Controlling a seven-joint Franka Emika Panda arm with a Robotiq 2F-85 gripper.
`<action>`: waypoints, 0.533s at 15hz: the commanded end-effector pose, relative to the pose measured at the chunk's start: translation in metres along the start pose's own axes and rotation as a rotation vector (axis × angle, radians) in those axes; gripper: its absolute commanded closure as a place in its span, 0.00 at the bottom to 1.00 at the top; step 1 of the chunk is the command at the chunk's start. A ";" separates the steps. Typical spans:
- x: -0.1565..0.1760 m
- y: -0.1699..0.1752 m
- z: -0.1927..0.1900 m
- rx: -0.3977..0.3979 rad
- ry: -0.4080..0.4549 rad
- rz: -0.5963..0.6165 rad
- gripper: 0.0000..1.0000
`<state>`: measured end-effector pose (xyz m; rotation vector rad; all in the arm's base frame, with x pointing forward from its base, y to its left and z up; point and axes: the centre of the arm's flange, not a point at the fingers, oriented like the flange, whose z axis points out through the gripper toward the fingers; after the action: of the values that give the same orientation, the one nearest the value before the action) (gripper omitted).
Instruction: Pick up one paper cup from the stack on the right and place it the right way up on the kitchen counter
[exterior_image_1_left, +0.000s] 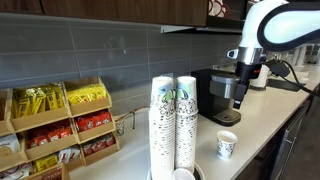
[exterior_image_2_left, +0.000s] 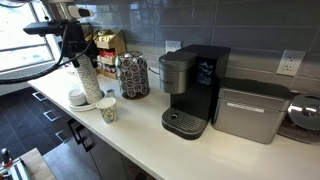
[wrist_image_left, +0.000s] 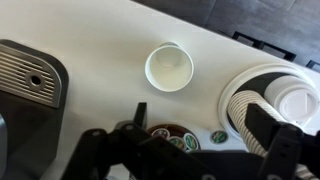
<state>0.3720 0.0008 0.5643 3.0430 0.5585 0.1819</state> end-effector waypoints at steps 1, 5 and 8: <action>0.011 -0.012 -0.009 0.005 -0.001 0.097 0.00; 0.010 -0.013 -0.010 -0.015 0.014 0.096 0.00; 0.011 -0.015 -0.009 -0.017 0.012 0.103 0.00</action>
<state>0.3758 0.0194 0.5736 3.0577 0.3991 0.2071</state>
